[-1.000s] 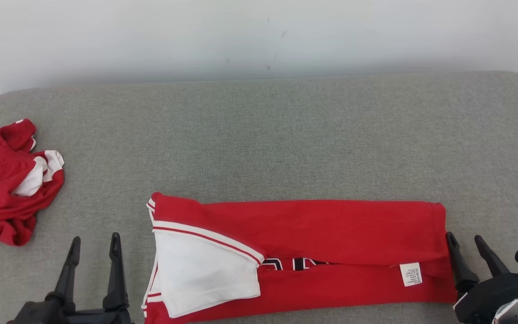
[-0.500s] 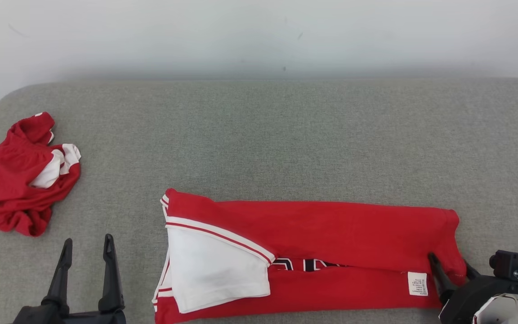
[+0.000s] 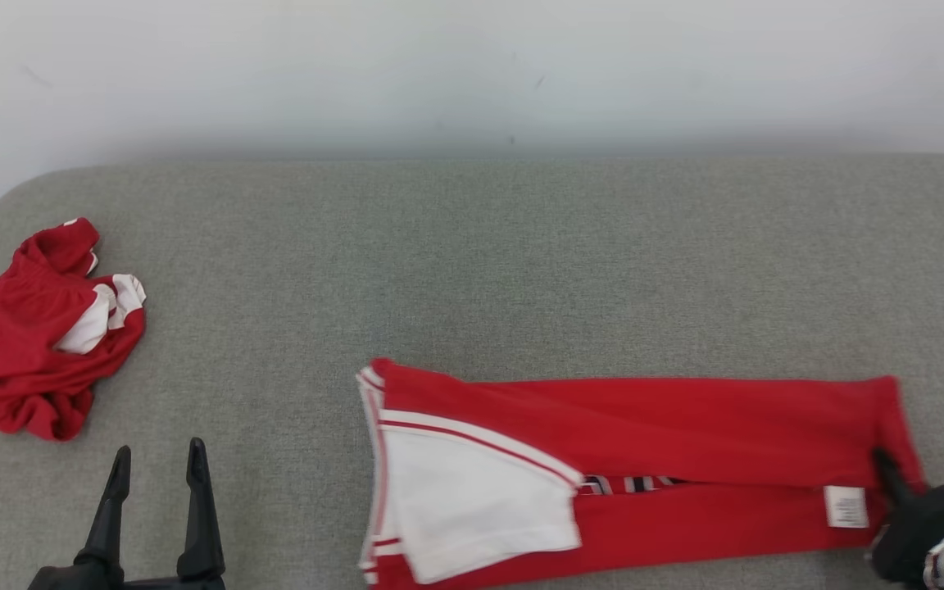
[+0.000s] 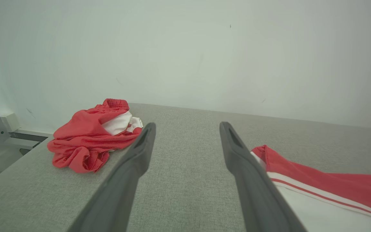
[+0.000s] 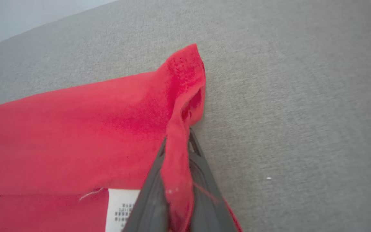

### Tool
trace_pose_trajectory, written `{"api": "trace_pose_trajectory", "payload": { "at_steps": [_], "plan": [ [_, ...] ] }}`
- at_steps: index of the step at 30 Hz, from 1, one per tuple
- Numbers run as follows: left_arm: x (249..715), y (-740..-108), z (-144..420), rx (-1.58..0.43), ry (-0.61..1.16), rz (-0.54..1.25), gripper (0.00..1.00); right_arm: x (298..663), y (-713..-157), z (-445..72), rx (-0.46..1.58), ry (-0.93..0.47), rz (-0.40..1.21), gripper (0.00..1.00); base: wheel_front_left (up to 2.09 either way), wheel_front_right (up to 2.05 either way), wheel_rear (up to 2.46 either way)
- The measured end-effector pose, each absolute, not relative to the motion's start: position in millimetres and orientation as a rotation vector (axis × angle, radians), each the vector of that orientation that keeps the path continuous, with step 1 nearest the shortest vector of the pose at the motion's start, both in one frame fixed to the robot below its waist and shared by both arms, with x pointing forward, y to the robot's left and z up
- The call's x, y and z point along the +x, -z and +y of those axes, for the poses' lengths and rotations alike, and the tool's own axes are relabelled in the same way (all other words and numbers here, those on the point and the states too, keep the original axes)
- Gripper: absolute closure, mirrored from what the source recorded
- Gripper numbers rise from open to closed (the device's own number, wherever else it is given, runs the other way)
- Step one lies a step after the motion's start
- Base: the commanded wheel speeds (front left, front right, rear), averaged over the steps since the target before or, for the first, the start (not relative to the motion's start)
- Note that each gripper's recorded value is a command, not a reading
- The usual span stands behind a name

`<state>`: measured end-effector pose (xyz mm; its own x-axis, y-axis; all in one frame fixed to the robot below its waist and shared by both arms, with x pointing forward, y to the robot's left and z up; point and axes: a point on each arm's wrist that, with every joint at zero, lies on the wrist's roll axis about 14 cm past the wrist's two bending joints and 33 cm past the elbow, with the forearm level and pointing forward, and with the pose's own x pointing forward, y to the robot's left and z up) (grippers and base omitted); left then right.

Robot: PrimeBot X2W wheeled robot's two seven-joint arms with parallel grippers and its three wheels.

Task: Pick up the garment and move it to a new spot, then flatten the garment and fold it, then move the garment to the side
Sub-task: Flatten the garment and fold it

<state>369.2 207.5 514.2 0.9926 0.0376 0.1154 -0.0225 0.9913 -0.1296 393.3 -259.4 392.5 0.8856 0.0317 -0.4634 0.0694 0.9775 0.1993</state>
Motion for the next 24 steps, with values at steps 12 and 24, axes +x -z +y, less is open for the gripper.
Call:
{"api": "trace_pose_trajectory", "payload": {
  "at_steps": [12, 24],
  "plan": [
    [371, -515, 202, -0.133, -0.012, -0.122, 0.00, 389, -440, -348, 0.098, 0.174, 0.362, 1.00, 0.00, 0.00, 0.00],
    [378, -512, 193, -0.148, 0.010, -0.111, 0.00, 411, -476, -215, 0.164, -0.157, 0.243, 1.00, 0.00, 0.00, 0.00]
  ]
}}
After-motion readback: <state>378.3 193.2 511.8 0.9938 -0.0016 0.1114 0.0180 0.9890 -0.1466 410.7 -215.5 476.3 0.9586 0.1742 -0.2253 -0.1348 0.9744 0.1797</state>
